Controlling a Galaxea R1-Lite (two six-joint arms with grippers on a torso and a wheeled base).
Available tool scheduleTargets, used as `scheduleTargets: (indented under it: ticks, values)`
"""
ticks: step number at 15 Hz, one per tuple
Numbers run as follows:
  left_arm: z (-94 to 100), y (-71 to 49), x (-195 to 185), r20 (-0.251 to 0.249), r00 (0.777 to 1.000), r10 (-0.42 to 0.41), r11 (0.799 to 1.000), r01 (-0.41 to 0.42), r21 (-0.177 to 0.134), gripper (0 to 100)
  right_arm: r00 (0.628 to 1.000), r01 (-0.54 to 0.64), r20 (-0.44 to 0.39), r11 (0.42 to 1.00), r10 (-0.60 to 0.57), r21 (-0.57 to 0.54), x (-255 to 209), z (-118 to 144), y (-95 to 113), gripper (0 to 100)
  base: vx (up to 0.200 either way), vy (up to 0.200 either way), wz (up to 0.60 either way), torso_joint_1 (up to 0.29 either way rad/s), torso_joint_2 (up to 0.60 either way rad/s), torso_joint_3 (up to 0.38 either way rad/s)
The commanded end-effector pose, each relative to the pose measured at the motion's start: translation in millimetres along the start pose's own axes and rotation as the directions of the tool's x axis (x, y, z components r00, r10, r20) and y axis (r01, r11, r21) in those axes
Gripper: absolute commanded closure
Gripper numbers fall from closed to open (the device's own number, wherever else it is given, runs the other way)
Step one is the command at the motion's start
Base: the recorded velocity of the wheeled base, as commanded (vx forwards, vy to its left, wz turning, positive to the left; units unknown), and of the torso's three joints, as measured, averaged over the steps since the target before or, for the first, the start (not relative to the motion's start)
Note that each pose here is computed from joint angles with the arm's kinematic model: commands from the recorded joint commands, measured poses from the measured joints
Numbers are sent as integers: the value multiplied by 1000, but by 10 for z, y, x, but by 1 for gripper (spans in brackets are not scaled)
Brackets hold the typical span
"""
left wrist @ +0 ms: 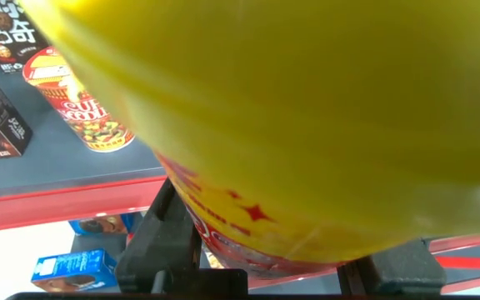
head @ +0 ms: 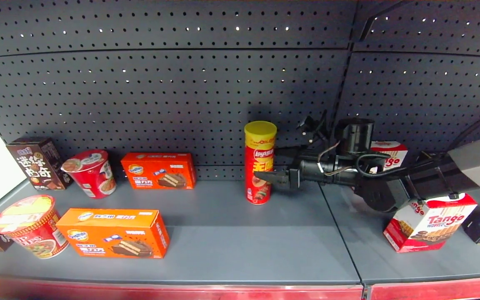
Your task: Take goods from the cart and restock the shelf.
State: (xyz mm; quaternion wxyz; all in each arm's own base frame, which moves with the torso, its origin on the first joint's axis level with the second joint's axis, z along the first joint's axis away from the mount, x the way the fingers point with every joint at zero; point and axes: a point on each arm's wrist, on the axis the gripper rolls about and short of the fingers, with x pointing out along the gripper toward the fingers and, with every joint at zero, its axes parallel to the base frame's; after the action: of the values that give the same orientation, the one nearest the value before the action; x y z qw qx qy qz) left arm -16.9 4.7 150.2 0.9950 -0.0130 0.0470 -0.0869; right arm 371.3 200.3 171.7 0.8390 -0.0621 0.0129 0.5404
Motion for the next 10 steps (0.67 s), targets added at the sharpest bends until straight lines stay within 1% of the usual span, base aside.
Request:
scheduleTargets:
  ticks: [1,2,10]
  values:
    - [-1,0,-4,3,1000,1,1000,-1,0,100,1000,-4,-11,1000,4,9,43,-78,-20,0,0,0,0,0,0,0]
    - [-6,1,-20,12,1000,4,1000,-4,-1,100,1000,-8,-16,1000,8,14,91,-138,-39,0,0,0,0,0,0,0]
    - [-14,2,-25,14,1000,14,1000,-14,-2,100,999,-29,-39,999,30,36,278,-444,-128,0,0,0,0,0,0,0]
